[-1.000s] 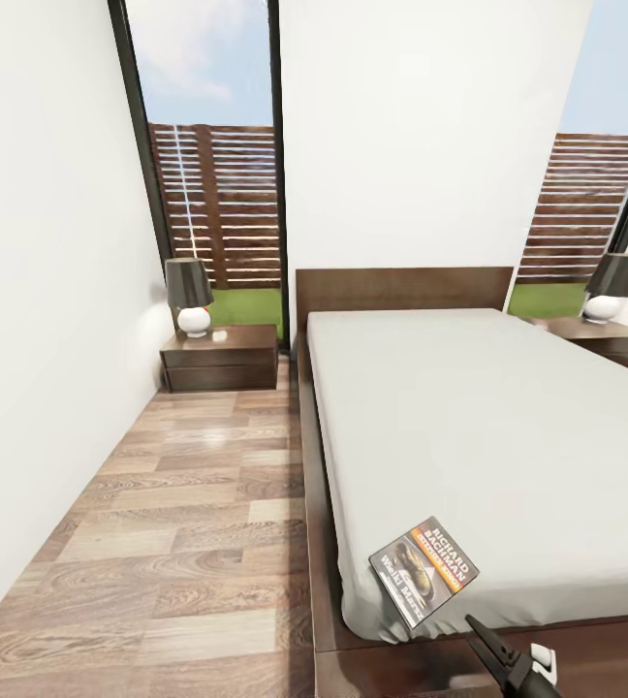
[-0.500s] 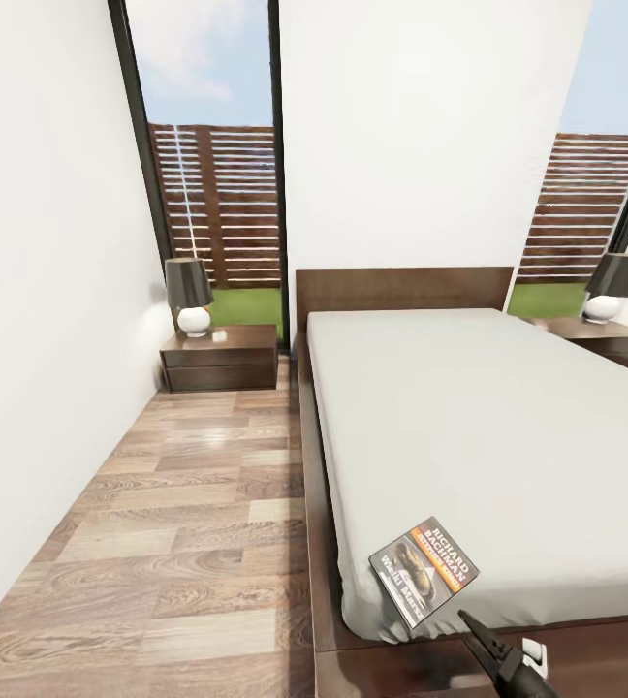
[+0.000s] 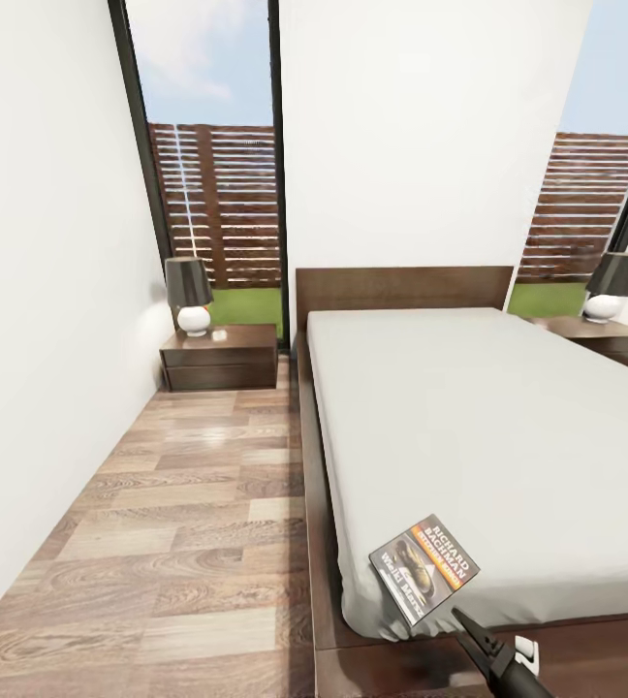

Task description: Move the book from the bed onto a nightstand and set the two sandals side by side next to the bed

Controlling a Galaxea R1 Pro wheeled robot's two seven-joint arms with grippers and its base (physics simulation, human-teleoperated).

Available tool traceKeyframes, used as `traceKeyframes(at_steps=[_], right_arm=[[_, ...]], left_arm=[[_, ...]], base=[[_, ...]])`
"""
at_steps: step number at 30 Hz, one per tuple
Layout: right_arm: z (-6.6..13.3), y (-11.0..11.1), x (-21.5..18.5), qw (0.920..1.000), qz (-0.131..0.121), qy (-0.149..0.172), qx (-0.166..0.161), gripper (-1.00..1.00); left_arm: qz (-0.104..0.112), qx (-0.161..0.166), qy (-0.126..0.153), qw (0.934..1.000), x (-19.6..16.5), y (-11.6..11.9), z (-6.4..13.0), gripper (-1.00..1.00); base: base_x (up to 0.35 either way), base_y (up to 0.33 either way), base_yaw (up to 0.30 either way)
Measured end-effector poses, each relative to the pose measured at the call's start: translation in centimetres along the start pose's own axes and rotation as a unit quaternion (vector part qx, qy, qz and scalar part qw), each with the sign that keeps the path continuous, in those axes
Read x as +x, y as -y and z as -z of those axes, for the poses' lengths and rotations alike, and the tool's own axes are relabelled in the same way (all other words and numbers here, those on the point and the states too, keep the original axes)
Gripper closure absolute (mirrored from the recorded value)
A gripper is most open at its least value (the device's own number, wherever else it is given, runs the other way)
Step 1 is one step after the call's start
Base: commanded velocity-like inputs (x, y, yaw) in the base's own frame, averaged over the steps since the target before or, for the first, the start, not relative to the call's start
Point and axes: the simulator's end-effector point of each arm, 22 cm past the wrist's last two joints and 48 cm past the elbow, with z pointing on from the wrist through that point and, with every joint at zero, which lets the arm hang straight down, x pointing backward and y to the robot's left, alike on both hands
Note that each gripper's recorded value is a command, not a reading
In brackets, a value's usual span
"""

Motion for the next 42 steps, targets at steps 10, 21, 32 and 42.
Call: traceKeyframes(at_steps=[10, 21, 32, 42], right_arm=[[-0.02, 0.79, 0.49, 0.9999, -0.013, -0.003, 0.000, -1.00], [-0.20, 0.65, 0.40, 0.9999, -0.017, -0.005, -0.002, -1.00], [-0.43, 0.50, 0.25, 0.9999, -0.016, -0.005, -0.004, -1.00], [-0.62, 0.40, 0.16, 0.9999, -0.016, -0.005, -0.004, -1.00]], left_arm=[[0.000, 0.000, 0.000, 1.0000, -0.50, 0.22, -0.73, -1.00], [0.000, 0.000, 0.000, 1.0000, -0.50, 0.23, -0.73, -1.00], [0.000, 0.000, 0.000, 1.0000, -0.50, 0.23, -0.73, -1.00], [0.000, 0.000, 0.000, 1.0000, -0.53, 0.29, -0.71, -1.00]], base=[[0.000, 0.000, 0.000], [0.000, 0.000, 0.000], [0.000, 0.000, 0.000], [0.000, 0.000, 0.000]])
